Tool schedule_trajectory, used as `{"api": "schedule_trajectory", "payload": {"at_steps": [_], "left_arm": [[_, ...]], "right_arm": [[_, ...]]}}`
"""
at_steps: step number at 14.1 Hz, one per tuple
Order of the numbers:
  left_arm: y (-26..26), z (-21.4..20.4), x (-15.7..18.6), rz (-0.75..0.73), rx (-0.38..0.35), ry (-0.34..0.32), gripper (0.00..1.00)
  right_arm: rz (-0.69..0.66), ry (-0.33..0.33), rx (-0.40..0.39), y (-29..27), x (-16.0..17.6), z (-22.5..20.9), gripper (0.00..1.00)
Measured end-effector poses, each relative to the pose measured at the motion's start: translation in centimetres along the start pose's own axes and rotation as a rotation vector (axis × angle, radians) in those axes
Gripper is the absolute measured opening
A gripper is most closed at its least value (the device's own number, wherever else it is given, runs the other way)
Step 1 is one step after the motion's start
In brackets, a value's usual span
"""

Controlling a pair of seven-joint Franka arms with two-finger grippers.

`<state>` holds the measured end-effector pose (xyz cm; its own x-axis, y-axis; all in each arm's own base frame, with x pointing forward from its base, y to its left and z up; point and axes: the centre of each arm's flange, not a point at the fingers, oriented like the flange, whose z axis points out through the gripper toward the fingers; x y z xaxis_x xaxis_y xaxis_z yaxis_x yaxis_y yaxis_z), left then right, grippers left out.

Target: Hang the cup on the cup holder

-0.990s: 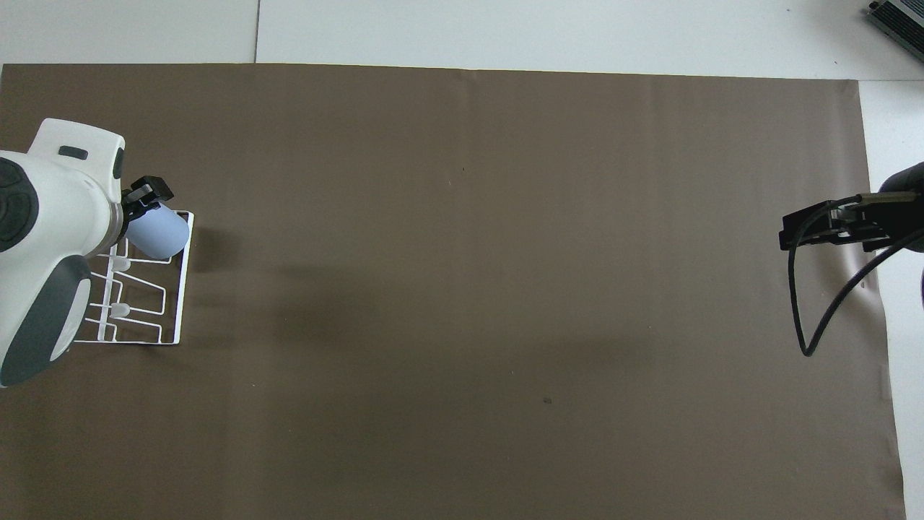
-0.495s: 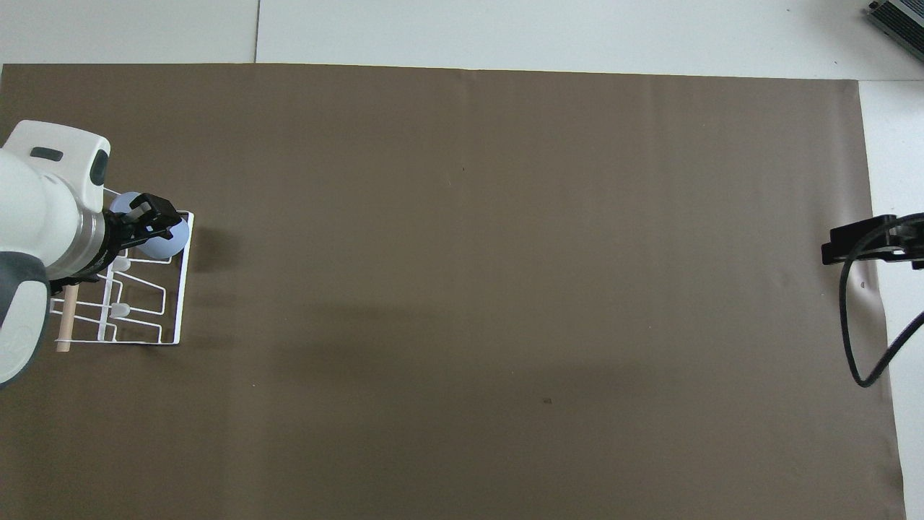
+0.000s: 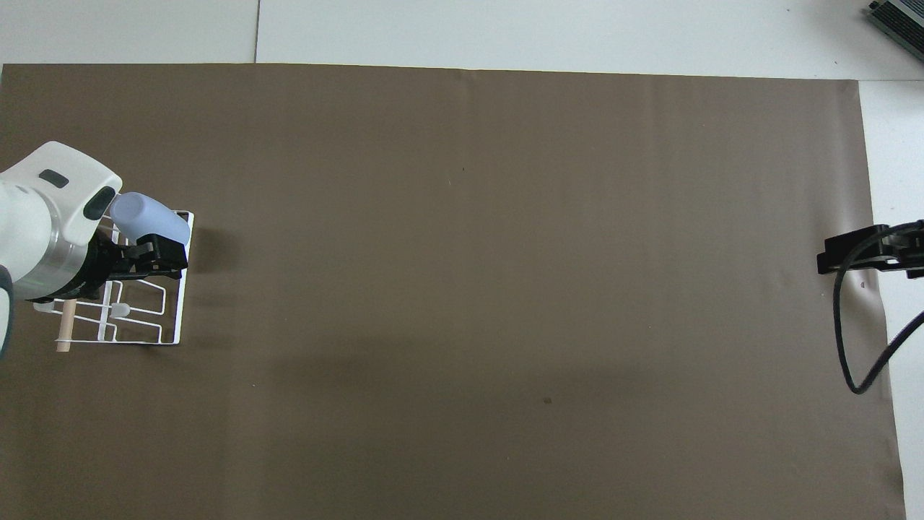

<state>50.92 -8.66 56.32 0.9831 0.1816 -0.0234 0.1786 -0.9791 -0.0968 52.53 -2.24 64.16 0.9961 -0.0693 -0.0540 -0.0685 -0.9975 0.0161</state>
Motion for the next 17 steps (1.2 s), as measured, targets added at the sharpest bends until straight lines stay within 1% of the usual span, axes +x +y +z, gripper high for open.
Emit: {"api": "schedule_trajectory", "payload": {"at_steps": [4,6,8,12,15,17], "left_arm": [[-1.5,0.1,0.4,0.135,-0.001,-0.009,1.00],[-2.2,0.1,0.6,0.176,-0.005,-0.009,1.00],[-2.2,-0.5,0.6,0.187,-0.009,-0.004,1.00],[-3.6,-3.0,0.9,0.209,-0.023,-0.008,1.00],[-4.8,-4.4,1.8,0.203,-0.040,-0.019,1.00],[-4.8,-4.5,2.3,0.201,-0.041,-0.027,1.00]], "right_arm": [[0.016,-0.007,0.000,0.9,-0.3,0.3,1.00],[0.026,-0.006,-0.002,1.5,-0.4,0.3,1.00],[0.024,-0.002,-0.009,1.4,-0.4,0.3,1.00],[0.018,0.045,-0.034,1.3,0.2,-0.1,1.00],[0.014,0.041,-0.035,1.1,0.1,0.0,1.00],[0.010,0.039,-0.035,0.9,0.0,0.0,1.00]]}}
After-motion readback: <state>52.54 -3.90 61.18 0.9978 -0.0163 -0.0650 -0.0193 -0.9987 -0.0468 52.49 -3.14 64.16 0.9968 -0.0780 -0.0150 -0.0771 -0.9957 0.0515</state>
